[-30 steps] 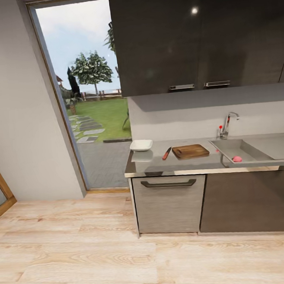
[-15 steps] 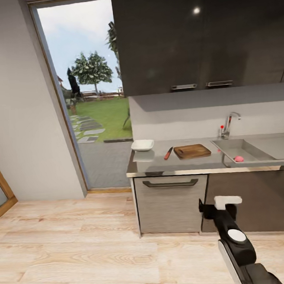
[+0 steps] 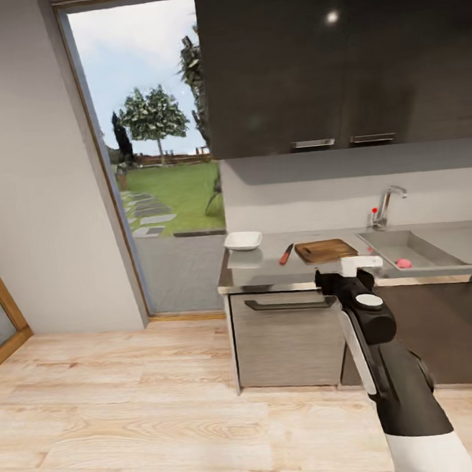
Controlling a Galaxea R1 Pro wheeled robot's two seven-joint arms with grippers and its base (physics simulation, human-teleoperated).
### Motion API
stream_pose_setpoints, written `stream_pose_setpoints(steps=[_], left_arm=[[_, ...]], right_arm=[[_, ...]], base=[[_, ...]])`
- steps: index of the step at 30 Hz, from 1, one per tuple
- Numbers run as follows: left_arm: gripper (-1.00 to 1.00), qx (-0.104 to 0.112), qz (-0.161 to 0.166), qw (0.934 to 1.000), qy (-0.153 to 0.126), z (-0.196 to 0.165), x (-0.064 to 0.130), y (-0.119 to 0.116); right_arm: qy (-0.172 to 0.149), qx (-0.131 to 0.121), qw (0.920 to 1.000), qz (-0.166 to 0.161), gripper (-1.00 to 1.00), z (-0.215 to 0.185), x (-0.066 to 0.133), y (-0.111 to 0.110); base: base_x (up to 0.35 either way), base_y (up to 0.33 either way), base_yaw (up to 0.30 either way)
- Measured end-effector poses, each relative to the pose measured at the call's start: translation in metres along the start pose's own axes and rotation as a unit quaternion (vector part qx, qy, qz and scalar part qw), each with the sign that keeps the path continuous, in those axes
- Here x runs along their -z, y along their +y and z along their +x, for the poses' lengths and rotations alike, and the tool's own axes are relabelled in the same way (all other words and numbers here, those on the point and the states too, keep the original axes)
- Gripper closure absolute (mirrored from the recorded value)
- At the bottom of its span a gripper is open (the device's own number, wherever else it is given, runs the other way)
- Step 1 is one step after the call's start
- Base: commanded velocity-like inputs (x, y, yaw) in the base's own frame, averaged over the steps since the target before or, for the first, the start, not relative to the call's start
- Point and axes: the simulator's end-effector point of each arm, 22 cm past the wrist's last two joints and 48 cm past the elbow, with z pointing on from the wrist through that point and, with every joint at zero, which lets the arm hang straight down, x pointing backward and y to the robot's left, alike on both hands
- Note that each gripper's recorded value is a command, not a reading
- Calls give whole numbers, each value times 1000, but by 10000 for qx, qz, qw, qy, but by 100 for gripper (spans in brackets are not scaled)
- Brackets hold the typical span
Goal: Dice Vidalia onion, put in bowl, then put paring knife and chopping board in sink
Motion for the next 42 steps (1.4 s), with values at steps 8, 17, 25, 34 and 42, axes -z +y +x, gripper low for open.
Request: stream_pose_setpoints(steps=[8,17,25,34,42], left_arm=[[-100,-2,-2,10000,0,0,0,0],[-100,-16,13,10000,-2,0,0,-1],[-100,-31,21,10000,65,6,1,-1],[-100,-36,22,10000,77,7,2,-1],[-100,-38,24,10000,79,8,2,-1]], right_arm=[[44,7,10000,-49,-100,-11,-7,5],[226,94,9995,-180,-100,6,-15,10],[259,69,9990,-365,-100,15,-23,15],[474,-150,9987,-110,-100,35,-34,-13],[550,-274,9981,14,-100,42,-38,-27]], base=[[32,274,0],[175,280,0],[241,250,0],[276,193,0],[329,12,0]])
